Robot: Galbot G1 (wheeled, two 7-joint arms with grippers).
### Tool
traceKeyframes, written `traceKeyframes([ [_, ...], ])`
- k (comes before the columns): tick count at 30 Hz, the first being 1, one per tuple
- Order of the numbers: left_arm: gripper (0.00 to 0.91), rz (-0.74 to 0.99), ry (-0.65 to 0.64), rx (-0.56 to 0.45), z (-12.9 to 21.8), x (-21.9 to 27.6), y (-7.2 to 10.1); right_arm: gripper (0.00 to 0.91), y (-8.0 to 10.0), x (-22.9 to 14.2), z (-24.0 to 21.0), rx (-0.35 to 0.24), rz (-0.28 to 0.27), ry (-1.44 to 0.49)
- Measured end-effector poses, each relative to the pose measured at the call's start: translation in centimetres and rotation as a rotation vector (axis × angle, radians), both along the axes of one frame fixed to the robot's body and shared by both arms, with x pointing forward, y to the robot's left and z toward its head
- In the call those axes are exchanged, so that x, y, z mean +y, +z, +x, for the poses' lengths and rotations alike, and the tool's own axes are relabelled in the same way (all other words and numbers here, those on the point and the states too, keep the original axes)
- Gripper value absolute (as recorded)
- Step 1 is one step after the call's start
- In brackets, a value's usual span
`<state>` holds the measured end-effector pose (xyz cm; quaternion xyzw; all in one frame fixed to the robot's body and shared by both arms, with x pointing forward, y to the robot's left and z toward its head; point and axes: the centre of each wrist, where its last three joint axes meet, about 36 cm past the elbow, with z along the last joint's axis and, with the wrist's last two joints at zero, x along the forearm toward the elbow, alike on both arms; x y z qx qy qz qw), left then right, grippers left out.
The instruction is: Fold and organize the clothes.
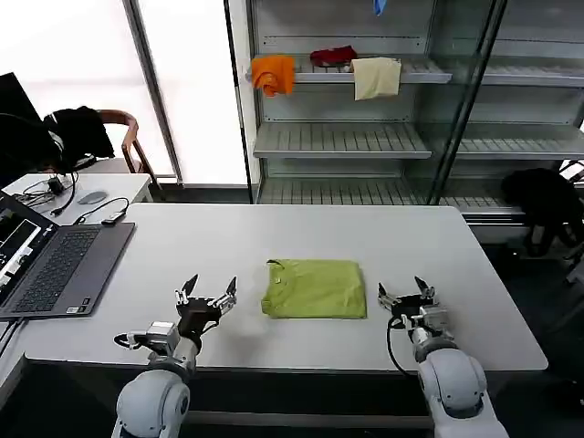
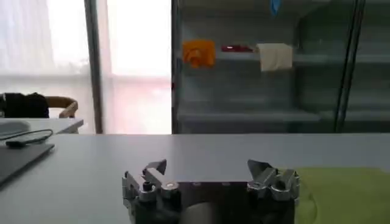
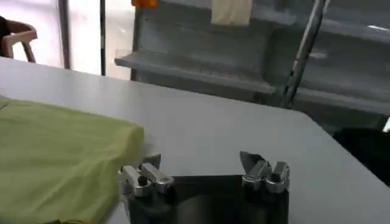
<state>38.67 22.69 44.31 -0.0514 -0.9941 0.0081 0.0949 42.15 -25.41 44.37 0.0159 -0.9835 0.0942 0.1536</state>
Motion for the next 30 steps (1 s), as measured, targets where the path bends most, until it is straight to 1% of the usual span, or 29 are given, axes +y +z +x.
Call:
traceKeyframes([
  [5,0.907,-0.021,-0.005,-0.003,-0.2,0.3,0.1,0.907,0.9,-0.5,-1.0,-0.019,-0.020,-0.018],
  [8,0.907,-0.031,-0.007,-0.009,-0.3,0.6,0.3,0.907,1.1,-0.9,-1.4,-0.020,-0.035,-0.032],
  [18,0.907,-0.045,-0.003,-0.001,-0.8,0.8,0.2,0.907,2.0,-1.7,-2.8,-0.034,-0.065,-0.046],
  [23,0.907,-0.051,-0.007,0.005,-0.9,1.0,0.0,0.907,2.1,-1.8,-3.2,-0.038,-0.065,-0.042],
  [30,0.907,-0.048,-0.022,0.011,-1.3,1.5,-0.4,0.907,2.5,-1.5,-3.6,-0.042,-0.040,-0.014],
])
